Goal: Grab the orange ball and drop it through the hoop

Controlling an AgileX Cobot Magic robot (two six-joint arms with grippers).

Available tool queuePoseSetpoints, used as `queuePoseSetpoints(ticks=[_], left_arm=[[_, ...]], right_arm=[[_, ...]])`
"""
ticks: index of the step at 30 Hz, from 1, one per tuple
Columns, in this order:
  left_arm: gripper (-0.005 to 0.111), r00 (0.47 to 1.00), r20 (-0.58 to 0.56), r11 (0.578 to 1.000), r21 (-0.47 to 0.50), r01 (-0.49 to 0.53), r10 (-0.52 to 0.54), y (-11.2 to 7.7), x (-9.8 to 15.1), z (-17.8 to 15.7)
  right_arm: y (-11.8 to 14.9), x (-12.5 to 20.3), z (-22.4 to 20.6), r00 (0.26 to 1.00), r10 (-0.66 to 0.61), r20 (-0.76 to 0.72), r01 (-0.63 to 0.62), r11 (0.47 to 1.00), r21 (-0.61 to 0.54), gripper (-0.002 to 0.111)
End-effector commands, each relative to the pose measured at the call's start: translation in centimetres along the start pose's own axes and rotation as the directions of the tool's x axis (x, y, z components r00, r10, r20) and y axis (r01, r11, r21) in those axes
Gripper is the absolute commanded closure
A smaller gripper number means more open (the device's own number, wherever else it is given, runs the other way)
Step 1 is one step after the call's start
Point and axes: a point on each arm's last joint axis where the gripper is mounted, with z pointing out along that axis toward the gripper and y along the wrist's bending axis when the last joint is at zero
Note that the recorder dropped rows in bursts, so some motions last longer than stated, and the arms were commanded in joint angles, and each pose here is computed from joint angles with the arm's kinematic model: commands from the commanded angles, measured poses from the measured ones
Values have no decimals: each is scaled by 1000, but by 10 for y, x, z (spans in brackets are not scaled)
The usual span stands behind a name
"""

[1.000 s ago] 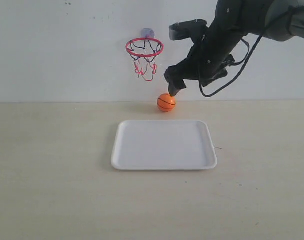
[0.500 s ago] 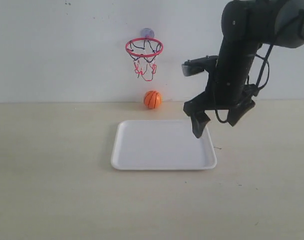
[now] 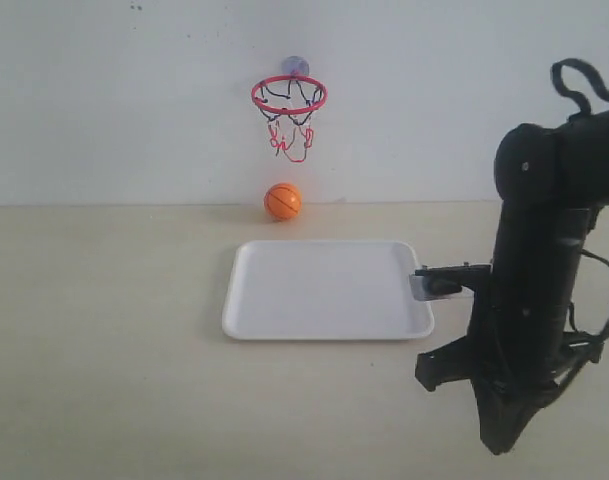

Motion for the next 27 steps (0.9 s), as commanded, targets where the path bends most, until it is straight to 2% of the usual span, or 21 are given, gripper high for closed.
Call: queuePoseSetpoints(ticks=[1,2,6,10,27], left_arm=[[103,1000,3,1000,12,5,-5,-1,1,0],[103,1000,3,1000,12,5,-5,-1,1,0],[103,1000,3,1000,12,5,-5,-1,1,0],[103,1000,3,1000,12,5,-5,-1,1,0],[103,1000,3,1000,12,5,-5,-1,1,0]], right_arm=[[20,46,-19,997,-25,77,37,986,-162,106],[27,64,-23,992,-58,115,81,974,-213,106],[38,103,-22,982,-93,167,143,939,-313,106],[39,127,-20,977,-95,190,154,934,-323,106],[40,134,-23,971,-101,218,168,933,-318,106]])
